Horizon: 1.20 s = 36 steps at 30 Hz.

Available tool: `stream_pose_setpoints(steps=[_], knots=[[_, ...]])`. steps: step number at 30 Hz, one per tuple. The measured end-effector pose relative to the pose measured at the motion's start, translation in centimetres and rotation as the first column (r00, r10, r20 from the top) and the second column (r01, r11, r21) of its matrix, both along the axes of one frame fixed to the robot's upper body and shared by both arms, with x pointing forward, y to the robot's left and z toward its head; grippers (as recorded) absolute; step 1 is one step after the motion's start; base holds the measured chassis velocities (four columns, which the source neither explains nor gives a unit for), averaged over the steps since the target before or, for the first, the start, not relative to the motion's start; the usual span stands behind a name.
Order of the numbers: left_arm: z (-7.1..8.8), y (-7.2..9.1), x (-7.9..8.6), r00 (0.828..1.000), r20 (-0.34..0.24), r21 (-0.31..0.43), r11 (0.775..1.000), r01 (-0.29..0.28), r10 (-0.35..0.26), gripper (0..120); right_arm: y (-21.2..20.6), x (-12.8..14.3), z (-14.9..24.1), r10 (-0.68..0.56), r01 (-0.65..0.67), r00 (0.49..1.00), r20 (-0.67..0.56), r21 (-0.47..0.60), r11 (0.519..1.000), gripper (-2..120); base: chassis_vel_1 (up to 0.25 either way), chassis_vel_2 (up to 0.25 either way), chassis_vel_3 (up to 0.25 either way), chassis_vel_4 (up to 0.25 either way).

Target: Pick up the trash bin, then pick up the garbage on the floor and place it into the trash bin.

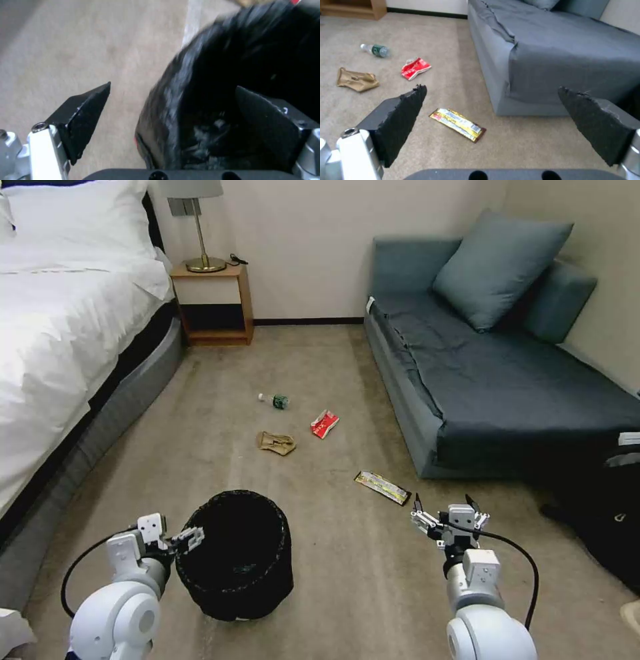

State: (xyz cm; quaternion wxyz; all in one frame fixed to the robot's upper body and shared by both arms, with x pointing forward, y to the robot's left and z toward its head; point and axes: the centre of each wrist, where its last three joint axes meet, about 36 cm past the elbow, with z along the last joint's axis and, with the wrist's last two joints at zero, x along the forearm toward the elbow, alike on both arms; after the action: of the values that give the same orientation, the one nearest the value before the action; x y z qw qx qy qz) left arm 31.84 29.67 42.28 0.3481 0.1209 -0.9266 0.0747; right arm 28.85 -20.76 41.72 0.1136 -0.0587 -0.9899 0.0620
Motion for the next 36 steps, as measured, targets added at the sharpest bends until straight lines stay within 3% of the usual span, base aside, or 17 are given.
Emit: stream_pose_setpoints(steps=[5, 13, 14, 15, 19, 30, 34, 36], knots=[[-1.8, -0.1, 0.4, 0.999, -0.042, -0.037, 0.999, -0.009, 0.008, 100, -0.1, 0.1, -0.2, -0.001, 0.001, 1.0, 0.0, -0.001, 1.0, 100, 0.0, 0.0, 0.0, 0.0], [-2.6, -0.2, 0.6, 0.998, -0.054, -0.056, 0.998, -0.016, 0.013, 96, -0.1, 0.1, -0.4, -0.003, 0.003, 1.0, 0.0, -0.002, 1.0, 100, 0.0, 0.0, 0.0, 0.0], [-2.7, -0.1, 0.7, 0.998, -0.054, -0.061, 0.998, -0.019, 0.016, 87, -0.1, 0.1, -0.4, -0.003, 0.003, 1.0, 0.001, -0.003, 1.0, 100, 0.0, 0.0, 0.0, 0.0], [-2.7, -0.1, 0.7, 0.998, -0.054, -0.061, 0.998, -0.019, 0.016, 87, -0.1, 0.1, -0.4, -0.003, 0.003, 1.0, 0.001, -0.003, 1.0, 100, 0.0, 0.0, 0.0, 0.0], [-3.3, -0.1, 0.8, 0.998, -0.065, -0.073, 0.997, -0.026, 0.021, 67, -0.1, 0.3, -0.6, -0.006, 0.006, 1.0, 0.006, -0.004, 1.0, 100, 0.0, 0.0, 0.0, 0.0], [-3.4, -0.3, 0.8, 0.998, -0.064, -0.089, 0.996, -0.021, 0.015, 30, -0.3, 0.3, -0.9, -0.01, 0.011, 1.0, 0.007, -0.007, 1.0, 100, 0.0, 0.0, 0.0, 0.0], [-3.4, -0.3, 0.7, 0.998, -0.066, -0.099, 0.995, -0.025, 0.018, 11, -0.4, 0.4, -0.9, -0.014, 0.014, 1.0, 0.009, -0.001, 1.0, 100, 0.0, 0.0, 0.0, 0.0], [-3.4, -0.3, 0.6, 0.998, -0.066, -0.105, 0.994, -0.027, 0.02, 9, -0.4, 0.4, -0.9, -0.013, 0.013, 1.0, 0.009, 0.0, 1.0, 100, 0.0, 0.0, 0.0, 0.0]])
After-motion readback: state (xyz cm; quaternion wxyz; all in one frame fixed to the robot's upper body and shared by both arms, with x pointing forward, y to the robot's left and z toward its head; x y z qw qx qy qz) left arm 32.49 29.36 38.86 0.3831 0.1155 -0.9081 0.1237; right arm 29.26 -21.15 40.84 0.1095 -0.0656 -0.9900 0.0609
